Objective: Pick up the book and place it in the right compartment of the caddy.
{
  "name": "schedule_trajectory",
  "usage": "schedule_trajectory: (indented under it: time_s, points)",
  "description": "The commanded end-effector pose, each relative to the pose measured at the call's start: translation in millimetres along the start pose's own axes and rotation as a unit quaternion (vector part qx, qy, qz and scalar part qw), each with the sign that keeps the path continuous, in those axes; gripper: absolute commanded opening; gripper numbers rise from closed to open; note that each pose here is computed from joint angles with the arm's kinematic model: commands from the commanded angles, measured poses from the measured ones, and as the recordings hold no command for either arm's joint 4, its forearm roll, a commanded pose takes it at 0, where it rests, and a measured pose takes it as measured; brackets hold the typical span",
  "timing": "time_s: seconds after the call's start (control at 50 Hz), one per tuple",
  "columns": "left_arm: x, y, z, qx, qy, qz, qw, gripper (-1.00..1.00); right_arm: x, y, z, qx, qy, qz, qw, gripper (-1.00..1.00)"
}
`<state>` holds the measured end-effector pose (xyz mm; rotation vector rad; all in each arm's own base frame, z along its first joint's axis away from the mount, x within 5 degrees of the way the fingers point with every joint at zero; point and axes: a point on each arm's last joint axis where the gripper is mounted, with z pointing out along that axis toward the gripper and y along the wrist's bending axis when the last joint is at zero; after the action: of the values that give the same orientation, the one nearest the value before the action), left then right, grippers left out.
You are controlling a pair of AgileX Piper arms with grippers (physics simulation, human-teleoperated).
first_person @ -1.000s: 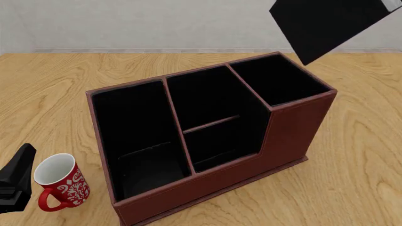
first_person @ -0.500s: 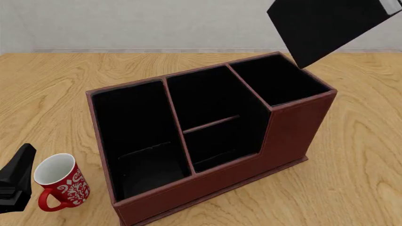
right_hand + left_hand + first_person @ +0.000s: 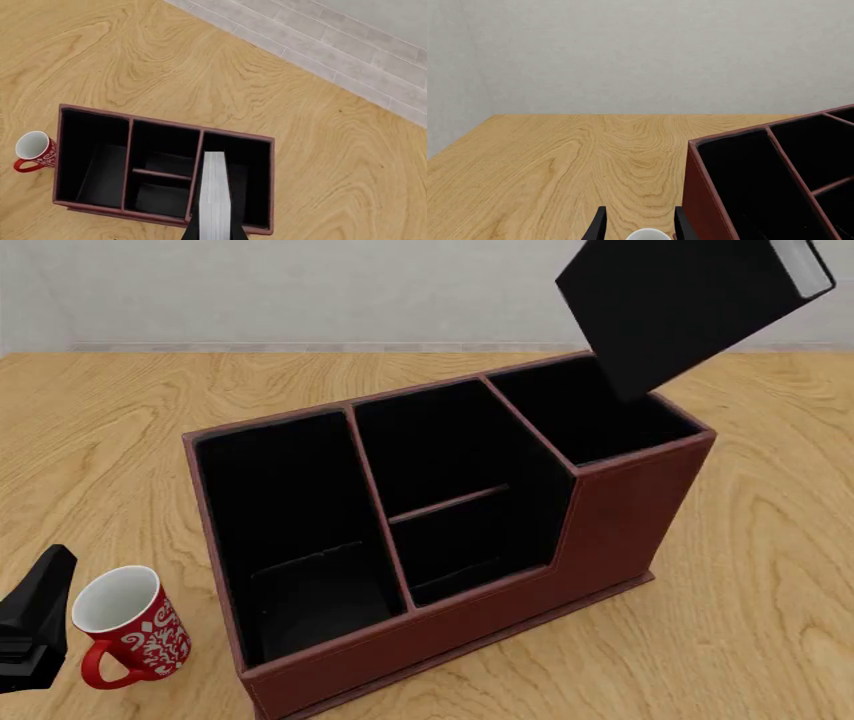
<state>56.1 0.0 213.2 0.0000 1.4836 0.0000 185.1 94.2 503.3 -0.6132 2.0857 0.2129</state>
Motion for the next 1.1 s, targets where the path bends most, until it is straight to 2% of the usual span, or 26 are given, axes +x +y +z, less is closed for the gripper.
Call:
schedule_trajectory:
  time_s: [0.02, 1.1]
  points:
    - [0.0, 0.0, 0.0, 0.0, 0.0, 0.0, 1.0, 1.0, 6.1, 1.8, 1.0, -0.001, -0.007, 0.017, 0.9998, -1.0]
    - [0.0, 0.0, 0.0, 0.0, 0.0, 0.0, 1.0, 1.0, 27.3, 2.6, 30.4, 0.0, 0.003, 0.04, 0.9992, -1.0]
